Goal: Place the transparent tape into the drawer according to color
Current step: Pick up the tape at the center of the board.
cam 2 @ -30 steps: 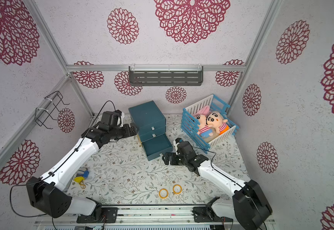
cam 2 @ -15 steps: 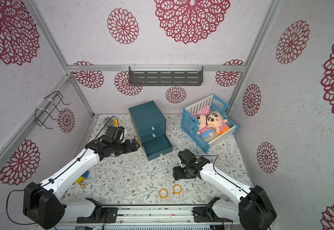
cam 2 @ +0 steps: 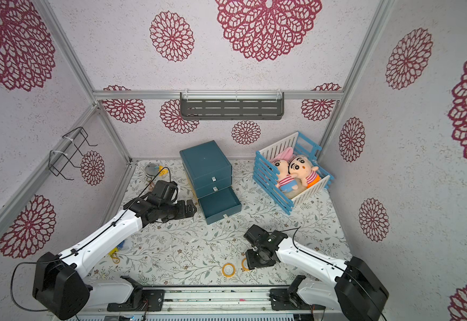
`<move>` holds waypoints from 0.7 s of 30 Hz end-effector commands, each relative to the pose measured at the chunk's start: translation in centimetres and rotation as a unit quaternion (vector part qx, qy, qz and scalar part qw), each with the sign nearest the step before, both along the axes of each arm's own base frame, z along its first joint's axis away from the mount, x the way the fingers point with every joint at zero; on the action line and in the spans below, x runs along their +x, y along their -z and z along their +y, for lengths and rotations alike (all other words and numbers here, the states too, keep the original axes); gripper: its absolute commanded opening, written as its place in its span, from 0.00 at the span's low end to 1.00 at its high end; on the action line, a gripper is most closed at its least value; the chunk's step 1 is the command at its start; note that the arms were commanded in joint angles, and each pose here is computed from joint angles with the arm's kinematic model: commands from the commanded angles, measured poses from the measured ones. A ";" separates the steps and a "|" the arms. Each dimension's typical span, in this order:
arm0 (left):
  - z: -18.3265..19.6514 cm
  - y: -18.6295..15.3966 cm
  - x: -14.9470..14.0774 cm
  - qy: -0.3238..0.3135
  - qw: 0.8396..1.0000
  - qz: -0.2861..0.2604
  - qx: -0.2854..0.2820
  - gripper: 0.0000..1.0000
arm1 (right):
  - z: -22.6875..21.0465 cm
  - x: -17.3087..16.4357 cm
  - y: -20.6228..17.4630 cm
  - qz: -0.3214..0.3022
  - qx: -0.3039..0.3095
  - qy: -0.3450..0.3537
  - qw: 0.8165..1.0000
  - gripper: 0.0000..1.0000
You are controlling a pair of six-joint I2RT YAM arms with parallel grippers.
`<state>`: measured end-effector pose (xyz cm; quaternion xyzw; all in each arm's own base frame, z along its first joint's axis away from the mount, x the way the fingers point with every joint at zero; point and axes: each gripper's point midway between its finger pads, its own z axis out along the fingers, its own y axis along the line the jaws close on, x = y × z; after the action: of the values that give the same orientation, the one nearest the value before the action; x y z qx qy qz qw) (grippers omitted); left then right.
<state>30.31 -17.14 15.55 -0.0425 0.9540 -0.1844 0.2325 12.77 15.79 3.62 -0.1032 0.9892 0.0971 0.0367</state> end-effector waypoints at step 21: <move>0.7 0.6 -0.5 0.005 1.000 0.004 0.027 0.97 | 1.6 2.2 0.8 -0.050 -0.039 0.007 0.998 0.38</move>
<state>30.14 -16.64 15.27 -0.0394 0.9573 -0.1690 0.2314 13.63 16.42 2.03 -0.1071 0.9917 0.0478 0.0530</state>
